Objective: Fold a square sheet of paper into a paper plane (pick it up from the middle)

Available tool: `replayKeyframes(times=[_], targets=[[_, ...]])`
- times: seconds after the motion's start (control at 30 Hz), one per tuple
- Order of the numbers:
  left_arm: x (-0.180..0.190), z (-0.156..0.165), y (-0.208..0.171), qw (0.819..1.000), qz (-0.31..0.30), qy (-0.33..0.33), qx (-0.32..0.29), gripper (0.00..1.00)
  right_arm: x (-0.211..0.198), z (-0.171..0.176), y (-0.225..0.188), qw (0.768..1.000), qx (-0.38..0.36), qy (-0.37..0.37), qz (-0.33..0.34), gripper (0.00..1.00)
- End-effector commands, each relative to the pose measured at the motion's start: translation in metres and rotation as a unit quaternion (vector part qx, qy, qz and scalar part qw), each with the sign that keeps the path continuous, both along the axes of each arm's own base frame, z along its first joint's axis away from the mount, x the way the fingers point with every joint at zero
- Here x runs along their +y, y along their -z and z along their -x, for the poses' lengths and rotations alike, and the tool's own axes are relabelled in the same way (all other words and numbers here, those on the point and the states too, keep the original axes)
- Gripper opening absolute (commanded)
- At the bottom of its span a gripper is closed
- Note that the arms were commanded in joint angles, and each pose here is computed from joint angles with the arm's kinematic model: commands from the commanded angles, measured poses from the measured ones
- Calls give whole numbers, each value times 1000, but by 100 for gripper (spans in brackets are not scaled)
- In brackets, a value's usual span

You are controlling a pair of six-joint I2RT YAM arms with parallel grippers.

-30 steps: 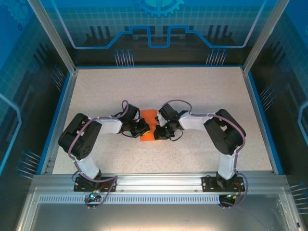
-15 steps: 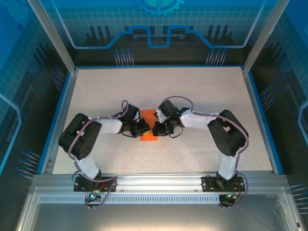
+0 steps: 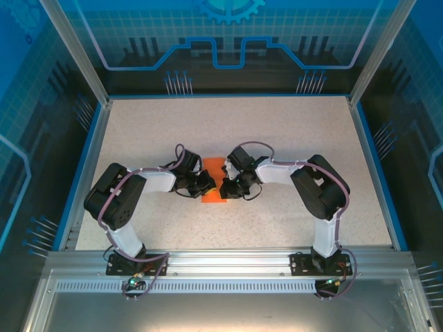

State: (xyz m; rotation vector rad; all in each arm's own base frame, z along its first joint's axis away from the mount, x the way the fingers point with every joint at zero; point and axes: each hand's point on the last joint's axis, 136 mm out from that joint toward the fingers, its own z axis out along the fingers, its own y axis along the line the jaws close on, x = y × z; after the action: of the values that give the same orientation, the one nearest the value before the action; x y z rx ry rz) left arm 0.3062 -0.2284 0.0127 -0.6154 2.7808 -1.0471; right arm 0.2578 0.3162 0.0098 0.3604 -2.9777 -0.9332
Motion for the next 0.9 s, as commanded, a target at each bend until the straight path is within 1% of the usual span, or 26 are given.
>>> replayKeyframes(times=[0.0,0.2,0.47,0.63,0.73,0.87], targets=[[12,-1,4,999,-35,-21,1,12,-31,26,22,997,45,-2,56,10],[12,-21,-9,998,-39,-16,-37,14,-40,33,28,995,56,-8,77,10],[27,-38,-6,997,-51,-20,-51,15,-56,44,40,989,84,-11,123,10],[42,-40,6,997,-64,-23,-47,15,-56,43,40,989,83,-10,124,10],[49,-41,5,996,-65,-23,-53,15,-54,42,39,989,81,-9,121,10],[44,-46,-16,995,-47,-11,-87,17,-53,40,37,990,80,-6,116,10]])
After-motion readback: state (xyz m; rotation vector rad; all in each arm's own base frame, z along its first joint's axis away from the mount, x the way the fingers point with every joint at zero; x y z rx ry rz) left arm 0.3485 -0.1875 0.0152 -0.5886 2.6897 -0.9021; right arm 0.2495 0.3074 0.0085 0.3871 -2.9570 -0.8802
